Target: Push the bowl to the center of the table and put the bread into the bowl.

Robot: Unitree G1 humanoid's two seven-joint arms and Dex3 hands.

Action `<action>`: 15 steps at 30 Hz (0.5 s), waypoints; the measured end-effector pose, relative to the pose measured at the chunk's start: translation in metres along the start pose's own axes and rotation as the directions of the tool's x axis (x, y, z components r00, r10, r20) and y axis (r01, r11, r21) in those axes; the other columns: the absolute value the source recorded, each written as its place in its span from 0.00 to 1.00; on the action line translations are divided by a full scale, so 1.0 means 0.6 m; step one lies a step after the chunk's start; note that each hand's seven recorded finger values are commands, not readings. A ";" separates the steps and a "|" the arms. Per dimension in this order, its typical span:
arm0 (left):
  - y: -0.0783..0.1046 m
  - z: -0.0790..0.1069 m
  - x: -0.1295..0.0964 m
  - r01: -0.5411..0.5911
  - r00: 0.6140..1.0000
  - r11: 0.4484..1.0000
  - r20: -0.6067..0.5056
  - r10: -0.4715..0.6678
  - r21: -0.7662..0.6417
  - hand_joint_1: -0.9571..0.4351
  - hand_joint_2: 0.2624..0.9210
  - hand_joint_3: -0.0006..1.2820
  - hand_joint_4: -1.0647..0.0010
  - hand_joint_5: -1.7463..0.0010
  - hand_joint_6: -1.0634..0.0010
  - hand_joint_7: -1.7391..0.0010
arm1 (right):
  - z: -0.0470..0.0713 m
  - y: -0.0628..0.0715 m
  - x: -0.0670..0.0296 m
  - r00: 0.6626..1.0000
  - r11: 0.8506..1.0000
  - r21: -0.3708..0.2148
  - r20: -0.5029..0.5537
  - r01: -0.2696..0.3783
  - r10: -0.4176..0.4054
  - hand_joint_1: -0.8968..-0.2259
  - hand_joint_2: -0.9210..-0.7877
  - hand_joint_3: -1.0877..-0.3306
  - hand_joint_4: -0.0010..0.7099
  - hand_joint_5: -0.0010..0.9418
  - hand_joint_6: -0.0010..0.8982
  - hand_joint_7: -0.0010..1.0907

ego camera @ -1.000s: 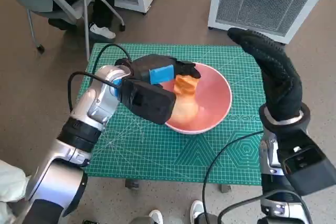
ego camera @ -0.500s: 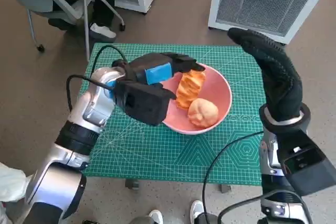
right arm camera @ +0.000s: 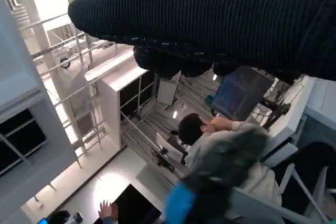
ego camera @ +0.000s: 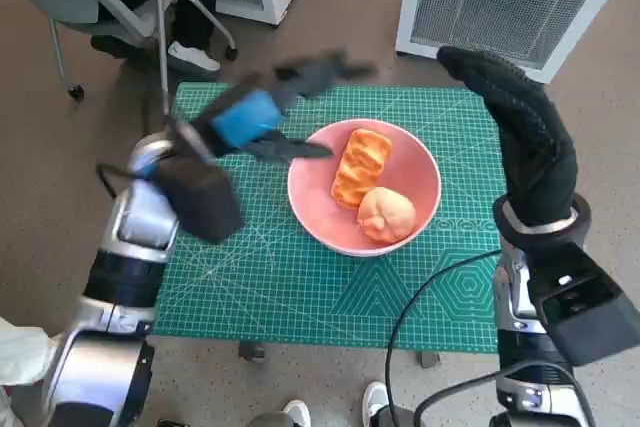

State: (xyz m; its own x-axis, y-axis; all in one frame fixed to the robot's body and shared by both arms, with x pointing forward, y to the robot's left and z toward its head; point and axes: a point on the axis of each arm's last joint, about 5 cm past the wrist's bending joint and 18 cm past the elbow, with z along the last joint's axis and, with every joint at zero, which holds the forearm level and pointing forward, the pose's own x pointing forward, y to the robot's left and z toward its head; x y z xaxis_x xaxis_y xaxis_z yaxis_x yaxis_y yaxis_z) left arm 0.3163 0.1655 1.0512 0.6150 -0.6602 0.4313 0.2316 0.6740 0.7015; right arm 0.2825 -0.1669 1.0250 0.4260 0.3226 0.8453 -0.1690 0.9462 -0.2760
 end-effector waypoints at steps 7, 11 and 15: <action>-0.027 -0.008 -0.024 -0.252 0.956 0.934 0.084 0.281 -0.254 0.39 1.00 0.16 0.58 0.96 0.70 0.76 | -0.005 0.001 0.014 1.000 1.000 0.011 0.004 0.000 0.000 0.48 0.00 0.31 0.00 0.52 0.00 0.57; -0.042 -0.011 -0.034 -0.321 0.923 0.879 0.092 0.373 -0.352 0.41 1.00 0.17 0.58 0.97 0.69 0.76 | -0.010 0.001 0.021 1.000 1.000 0.021 0.000 -0.001 0.001 0.49 0.00 0.34 0.04 0.47 0.00 0.57; -0.050 -0.014 -0.041 -0.356 0.905 0.851 0.083 0.417 -0.386 0.42 1.00 0.19 0.58 0.98 0.69 0.77 | -0.015 0.002 0.025 1.000 0.999 0.032 -0.009 -0.004 0.004 0.49 0.00 0.35 0.11 0.38 0.00 0.58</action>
State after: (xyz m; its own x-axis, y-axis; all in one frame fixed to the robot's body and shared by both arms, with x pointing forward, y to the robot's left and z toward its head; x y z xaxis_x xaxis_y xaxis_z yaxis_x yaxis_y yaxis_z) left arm 0.3004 0.1644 1.0150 0.5910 -0.3441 0.7296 0.2692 0.9367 0.2238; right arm 0.2964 -0.1605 1.0333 0.4331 0.3267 0.8401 -0.1990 0.9437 -0.2643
